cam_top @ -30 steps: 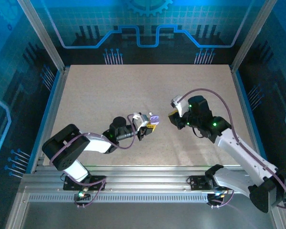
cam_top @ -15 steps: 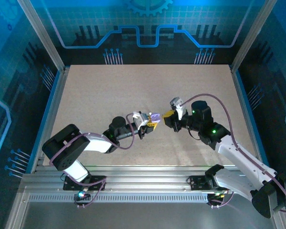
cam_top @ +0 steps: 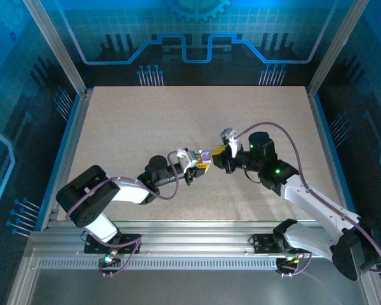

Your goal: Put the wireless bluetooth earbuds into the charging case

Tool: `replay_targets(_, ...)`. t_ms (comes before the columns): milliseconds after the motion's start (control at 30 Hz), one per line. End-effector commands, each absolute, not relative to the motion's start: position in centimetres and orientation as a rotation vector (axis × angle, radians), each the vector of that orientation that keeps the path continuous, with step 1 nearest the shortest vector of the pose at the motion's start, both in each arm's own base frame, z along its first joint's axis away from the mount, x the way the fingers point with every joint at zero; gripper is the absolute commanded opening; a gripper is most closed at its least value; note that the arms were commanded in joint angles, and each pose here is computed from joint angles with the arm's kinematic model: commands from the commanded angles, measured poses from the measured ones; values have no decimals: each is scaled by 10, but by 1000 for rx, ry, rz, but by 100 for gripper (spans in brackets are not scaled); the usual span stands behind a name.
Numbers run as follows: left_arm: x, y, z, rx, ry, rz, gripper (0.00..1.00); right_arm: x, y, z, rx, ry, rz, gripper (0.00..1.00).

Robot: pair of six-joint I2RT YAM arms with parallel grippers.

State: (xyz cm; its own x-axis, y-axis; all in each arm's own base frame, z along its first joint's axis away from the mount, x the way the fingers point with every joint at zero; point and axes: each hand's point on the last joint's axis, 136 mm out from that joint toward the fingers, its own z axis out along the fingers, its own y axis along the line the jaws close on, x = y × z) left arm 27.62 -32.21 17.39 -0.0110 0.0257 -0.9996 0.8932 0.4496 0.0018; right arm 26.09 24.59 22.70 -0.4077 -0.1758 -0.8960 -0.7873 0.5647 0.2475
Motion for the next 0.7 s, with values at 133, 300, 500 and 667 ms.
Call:
replay_targets(133, 274, -324, 198, 858, 1337, -862, 10, 261, 259, 231, -812, 1868, 883, 19)
replay_targets(300, 272, -324, 200, 857, 1331, -864, 10, 262, 262, 227, -822, 1875, 876, 19)
replay_targets(500, 271, -323, 203, 854, 1324, -862, 10, 268, 261, 227, -801, 1878, 845, 18)
replay_targets(667, 271, -322, 202, 855, 1325, -860, 10, 270, 259, 230, -781, 1861, 836, 17)
